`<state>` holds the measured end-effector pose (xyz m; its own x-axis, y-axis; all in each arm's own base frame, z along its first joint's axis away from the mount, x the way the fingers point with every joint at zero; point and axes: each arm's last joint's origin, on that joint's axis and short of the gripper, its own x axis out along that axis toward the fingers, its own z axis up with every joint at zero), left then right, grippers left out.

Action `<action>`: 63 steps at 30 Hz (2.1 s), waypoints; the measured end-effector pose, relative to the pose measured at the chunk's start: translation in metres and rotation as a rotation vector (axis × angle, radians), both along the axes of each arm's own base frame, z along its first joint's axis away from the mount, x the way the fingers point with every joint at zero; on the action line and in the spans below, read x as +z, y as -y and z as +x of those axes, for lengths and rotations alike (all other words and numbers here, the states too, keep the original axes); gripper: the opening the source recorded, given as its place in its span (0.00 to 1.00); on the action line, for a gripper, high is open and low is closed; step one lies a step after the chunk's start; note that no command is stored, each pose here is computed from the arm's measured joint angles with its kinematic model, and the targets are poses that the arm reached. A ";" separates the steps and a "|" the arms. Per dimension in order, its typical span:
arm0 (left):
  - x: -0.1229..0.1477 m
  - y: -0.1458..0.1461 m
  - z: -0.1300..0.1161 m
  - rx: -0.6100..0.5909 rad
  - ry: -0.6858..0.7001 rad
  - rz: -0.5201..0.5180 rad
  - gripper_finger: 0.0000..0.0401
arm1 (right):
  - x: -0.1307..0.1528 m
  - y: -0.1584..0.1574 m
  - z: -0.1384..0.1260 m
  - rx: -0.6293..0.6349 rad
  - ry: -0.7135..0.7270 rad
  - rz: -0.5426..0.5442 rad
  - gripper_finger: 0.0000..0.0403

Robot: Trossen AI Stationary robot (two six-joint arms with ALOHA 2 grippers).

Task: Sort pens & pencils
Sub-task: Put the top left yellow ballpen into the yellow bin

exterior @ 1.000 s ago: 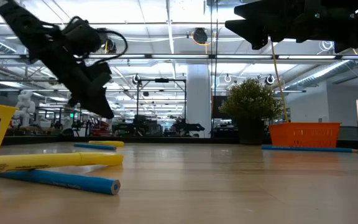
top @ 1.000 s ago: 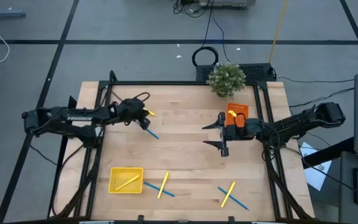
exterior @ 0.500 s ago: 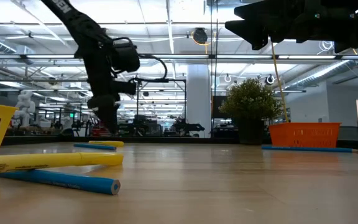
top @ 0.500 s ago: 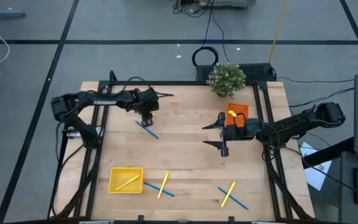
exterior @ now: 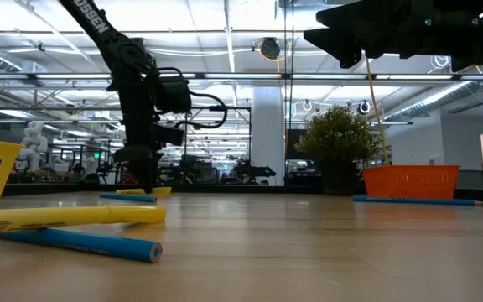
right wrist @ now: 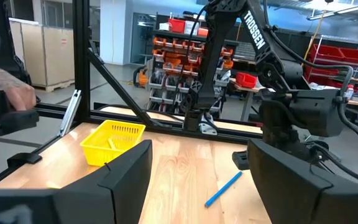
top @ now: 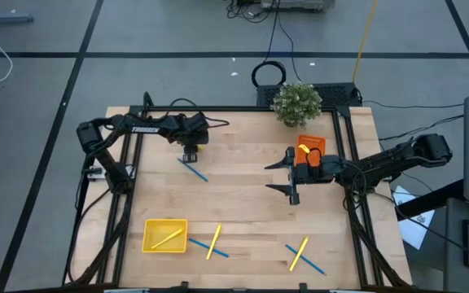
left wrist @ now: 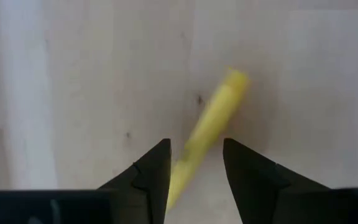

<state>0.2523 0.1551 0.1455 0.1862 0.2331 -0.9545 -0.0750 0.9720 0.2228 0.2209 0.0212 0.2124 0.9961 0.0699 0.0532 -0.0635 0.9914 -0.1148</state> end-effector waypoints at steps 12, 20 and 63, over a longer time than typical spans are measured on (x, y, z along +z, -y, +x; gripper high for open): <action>-0.016 -0.006 0.001 -0.029 -0.021 -0.068 0.38 | -0.001 0.000 0.000 0.000 -0.009 -0.001 0.62; -0.010 -0.004 -0.001 -0.031 -0.009 -0.071 0.17 | -0.001 0.000 0.000 0.000 -0.008 -0.001 0.62; 0.109 0.170 -0.020 -0.184 1.205 -0.124 0.00 | -0.001 0.000 0.000 0.000 -0.008 -0.001 0.62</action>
